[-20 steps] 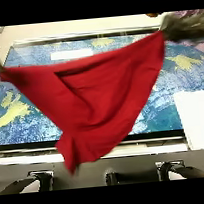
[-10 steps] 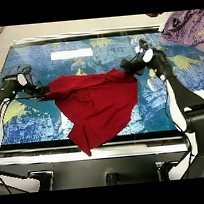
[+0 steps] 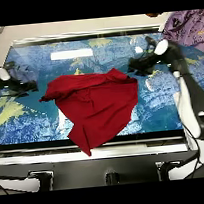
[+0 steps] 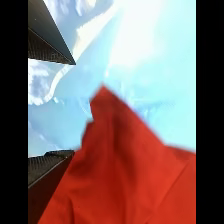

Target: Fold the clothes and pants, and hang the long-sleeved shirts on hangers.

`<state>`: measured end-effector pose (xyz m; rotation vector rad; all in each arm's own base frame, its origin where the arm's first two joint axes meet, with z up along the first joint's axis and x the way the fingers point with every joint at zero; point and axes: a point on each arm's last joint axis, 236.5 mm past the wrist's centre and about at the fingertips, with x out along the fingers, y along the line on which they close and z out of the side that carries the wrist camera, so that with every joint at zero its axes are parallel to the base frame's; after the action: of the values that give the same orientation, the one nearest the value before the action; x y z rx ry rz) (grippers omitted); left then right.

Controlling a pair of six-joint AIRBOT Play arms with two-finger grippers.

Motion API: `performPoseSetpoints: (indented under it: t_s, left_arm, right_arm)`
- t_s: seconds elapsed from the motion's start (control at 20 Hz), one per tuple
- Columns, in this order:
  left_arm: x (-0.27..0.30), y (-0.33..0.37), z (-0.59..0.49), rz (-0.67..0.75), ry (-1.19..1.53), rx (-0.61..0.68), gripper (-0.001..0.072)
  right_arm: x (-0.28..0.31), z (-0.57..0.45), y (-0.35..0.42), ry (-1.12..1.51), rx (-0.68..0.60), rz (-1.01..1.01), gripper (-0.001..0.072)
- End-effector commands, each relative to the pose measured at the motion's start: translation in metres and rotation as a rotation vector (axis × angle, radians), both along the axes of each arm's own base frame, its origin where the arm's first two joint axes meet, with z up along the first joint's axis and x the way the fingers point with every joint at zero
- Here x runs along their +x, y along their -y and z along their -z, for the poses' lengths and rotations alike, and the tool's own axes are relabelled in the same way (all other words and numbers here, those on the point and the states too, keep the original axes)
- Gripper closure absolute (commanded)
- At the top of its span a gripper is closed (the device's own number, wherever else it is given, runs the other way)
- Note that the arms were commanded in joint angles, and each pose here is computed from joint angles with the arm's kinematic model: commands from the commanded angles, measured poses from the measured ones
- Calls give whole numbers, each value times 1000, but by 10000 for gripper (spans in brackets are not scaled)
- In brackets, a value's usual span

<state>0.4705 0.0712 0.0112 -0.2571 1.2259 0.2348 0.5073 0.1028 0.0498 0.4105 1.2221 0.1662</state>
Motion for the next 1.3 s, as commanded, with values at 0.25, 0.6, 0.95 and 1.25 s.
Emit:
performPoseSetpoints:
  t_s: [0.25, 0.6, 0.95, 1.25]
  left_arm:
    - [-69, -56, -16, -252, 63, -206, 93]
    - [-74, -58, -1, -265, 26, -217, 94]
    - [-74, -58, -1, -265, 26, -217, 94]
    - [-75, -58, 3, -327, 12, -242, 93]
  right_arm:
    - [-162, 33, -15, -182, 247, 61, 255]
    - [-276, 110, -138, -290, 409, 103, 212]
    - [-304, 152, -182, -381, 379, 117, 215]
    - [-295, 158, -188, -385, 418, 173, 517]
